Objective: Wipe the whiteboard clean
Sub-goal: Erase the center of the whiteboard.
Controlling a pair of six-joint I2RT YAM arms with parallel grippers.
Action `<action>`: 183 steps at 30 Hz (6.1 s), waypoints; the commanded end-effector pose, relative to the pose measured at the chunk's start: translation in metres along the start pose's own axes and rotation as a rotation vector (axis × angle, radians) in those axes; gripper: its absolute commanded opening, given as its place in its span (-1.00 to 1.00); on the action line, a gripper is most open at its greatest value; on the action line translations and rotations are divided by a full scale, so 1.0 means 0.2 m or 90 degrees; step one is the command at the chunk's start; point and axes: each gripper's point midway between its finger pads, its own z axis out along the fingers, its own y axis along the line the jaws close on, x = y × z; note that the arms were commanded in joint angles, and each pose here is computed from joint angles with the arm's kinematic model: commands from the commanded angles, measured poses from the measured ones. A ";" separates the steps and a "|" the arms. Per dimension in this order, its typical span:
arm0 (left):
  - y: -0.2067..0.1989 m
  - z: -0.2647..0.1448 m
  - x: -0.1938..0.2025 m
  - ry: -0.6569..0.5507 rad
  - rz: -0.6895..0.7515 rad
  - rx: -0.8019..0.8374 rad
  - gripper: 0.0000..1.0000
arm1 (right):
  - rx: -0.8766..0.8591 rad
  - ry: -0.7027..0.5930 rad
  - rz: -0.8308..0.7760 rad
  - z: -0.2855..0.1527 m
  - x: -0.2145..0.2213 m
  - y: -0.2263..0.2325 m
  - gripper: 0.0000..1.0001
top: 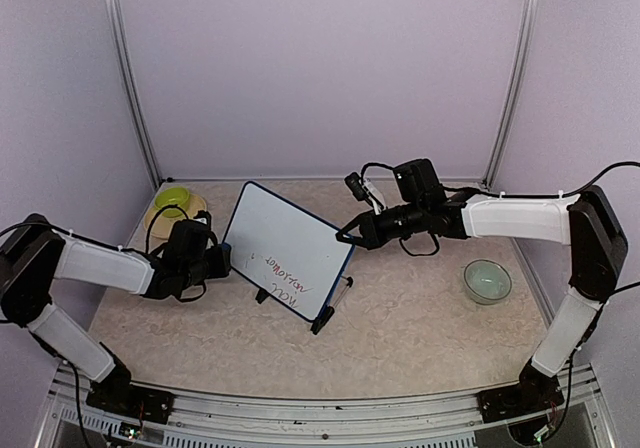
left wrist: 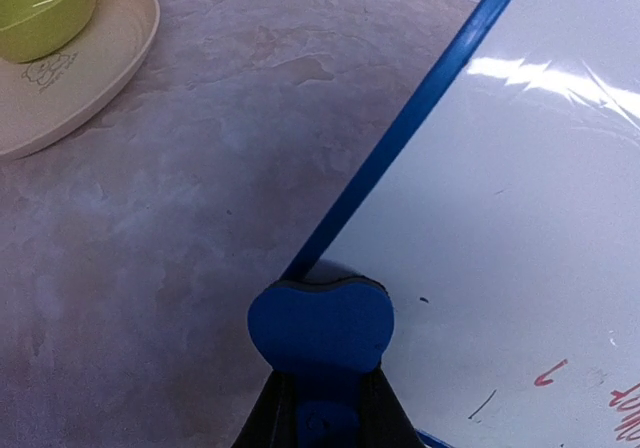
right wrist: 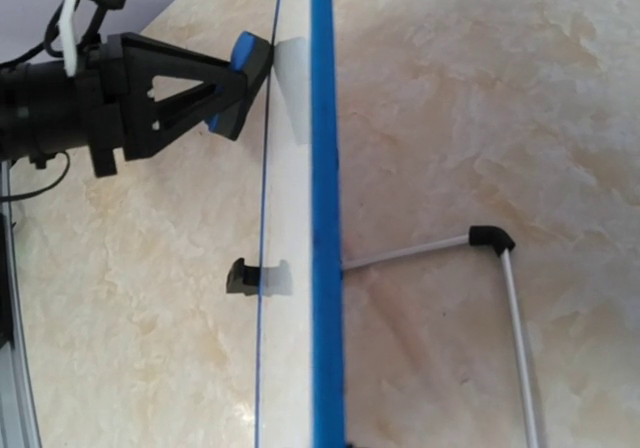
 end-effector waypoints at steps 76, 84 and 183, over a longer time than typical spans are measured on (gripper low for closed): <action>-0.50 -0.08 -0.14 -0.043 0.097 0.130 -0.77 | -0.014 0.095 -0.018 0.12 0.07 0.03 -1.00; -0.51 -0.06 -0.07 -0.022 0.114 0.134 -0.77 | -0.015 0.093 -0.022 0.16 0.03 0.01 -1.00; -0.48 -0.05 -0.01 -0.011 0.125 0.122 -0.77 | -0.033 0.107 -0.034 0.29 -0.11 -0.01 -1.00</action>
